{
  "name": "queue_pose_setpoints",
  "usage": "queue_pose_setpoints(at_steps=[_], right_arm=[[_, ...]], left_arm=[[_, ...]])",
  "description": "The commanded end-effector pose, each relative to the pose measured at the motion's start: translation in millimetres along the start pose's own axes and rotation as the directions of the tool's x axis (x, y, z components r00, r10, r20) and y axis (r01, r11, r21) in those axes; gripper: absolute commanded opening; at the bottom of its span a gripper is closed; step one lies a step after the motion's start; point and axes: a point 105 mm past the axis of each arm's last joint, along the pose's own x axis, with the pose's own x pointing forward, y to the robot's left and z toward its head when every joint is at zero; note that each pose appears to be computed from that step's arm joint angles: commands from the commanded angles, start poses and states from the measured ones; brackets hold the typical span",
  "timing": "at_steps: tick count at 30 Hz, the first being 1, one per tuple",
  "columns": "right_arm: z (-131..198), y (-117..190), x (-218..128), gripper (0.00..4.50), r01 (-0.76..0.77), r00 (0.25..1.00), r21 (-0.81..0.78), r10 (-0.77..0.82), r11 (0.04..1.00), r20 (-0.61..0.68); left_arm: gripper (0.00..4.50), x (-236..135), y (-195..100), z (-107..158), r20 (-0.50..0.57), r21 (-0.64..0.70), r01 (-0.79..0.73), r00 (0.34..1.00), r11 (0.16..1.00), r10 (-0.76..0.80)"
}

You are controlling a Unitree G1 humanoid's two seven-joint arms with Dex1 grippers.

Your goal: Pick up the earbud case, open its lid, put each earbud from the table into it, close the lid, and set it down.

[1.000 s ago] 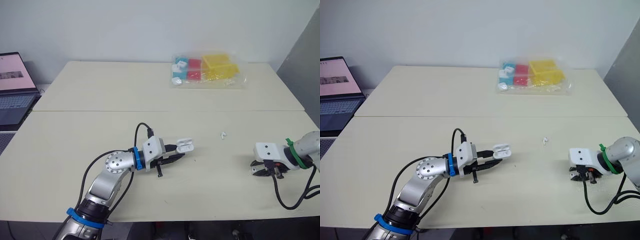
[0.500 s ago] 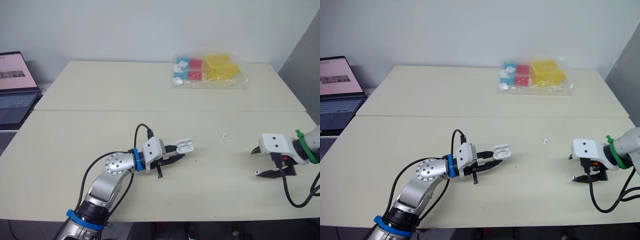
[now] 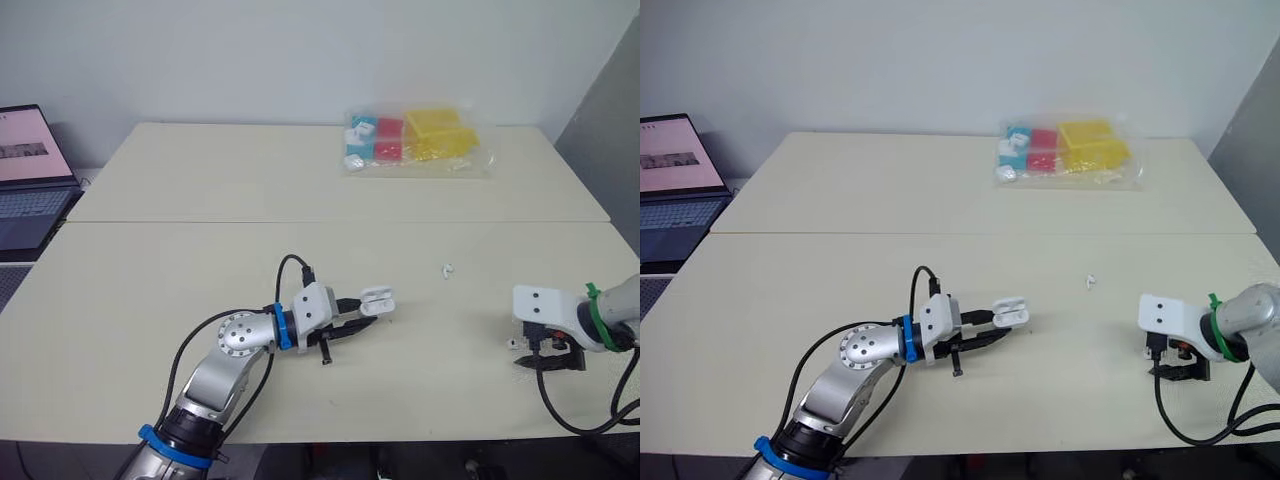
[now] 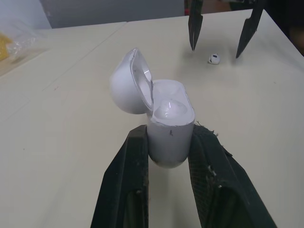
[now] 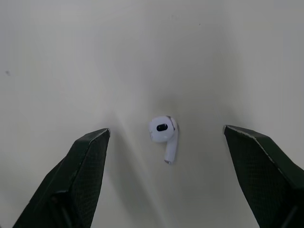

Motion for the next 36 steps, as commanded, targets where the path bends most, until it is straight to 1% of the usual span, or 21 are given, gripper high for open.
queue_pose_setpoints(at_steps=[1,8,15,17,19,20,21,22,26,27,32,34,36], right_arm=[[-1,-10,-3,3.98,0.035,0.999,-0.011,-0.036,0.999,-0.021],[-5,-15,1,3.98,0.03,0.999,0.003,-0.03,1.0,-0.036],[0,-17,5,3.98,0.039,0.999,0.015,-0.039,0.999,-0.022],[2,-17,5,3.61,0.035,0.999,0.014,-0.035,0.999,-0.02],[3,-15,5,3.06,0.025,1.0,0.011,-0.025,1.0,-0.017],[3,-15,5,2.67,0.023,1.0,0.011,-0.023,1.0,-0.017],[3,-14,5,2.39,0.018,1.0,0.014,-0.017,1.0,-0.016],[4,-13,4,1.94,0.016,1.0,0.017,-0.016,1.0,-0.014],[4,-11,3,0.5,-0.004,1.0,0.026,0.004,1.0,-0.011],[5,-11,2,0.41,-0.005,1.0,0.027,0.005,1.0,-0.01],[7,-14,-1,0.41,0.0,1.0,0.034,0.0,0.999,0.001],[13,-17,-8,0.41,0.009,1.0,0.017,-0.01,1.0,0.029],[28,-21,-22,0.41,0.03,0.995,-0.021,-0.028,0.999,0.098]], left_arm=[[0.78,2,-1,8,0.027,0.041,-0.003,1.0,0.999,0.002],[0.78,-2,-1,7,0.017,0.039,-0.019,1.0,0.999,0.018],[0.78,-2,-3,6,0.015,0.032,-0.023,1.0,0.999,0.023],[0.78,-2,-2,4,0.012,0.032,-0.023,1.0,0.999,0.023],[0.78,-1,-2,4,0.011,0.03,-0.024,1.0,0.999,0.024],[0.78,-1,-2,4,0.011,0.03,-0.024,1.0,0.999,0.024],[0.78,0,-2,4,0.012,0.03,-0.024,1.0,0.999,0.024],[0.78,-1,-2,4,0.011,0.029,-0.024,1.0,0.999,0.024],[0.78,-1,-2,3,0.009,0.029,-0.023,1.0,0.999,0.023],[0.78,-1,-2,3,0.009,0.029,-0.024,1.0,0.999,0.024],[0.78,-1,-1,2,0.007,0.029,-0.023,1.0,0.999,0.023],[0.78,-1,1,3,0.01,0.024,-0.029,1.0,0.999,0.029],[0.78,-1,4,4,0.016,0.018,-0.038,0.999,0.999,0.038]])
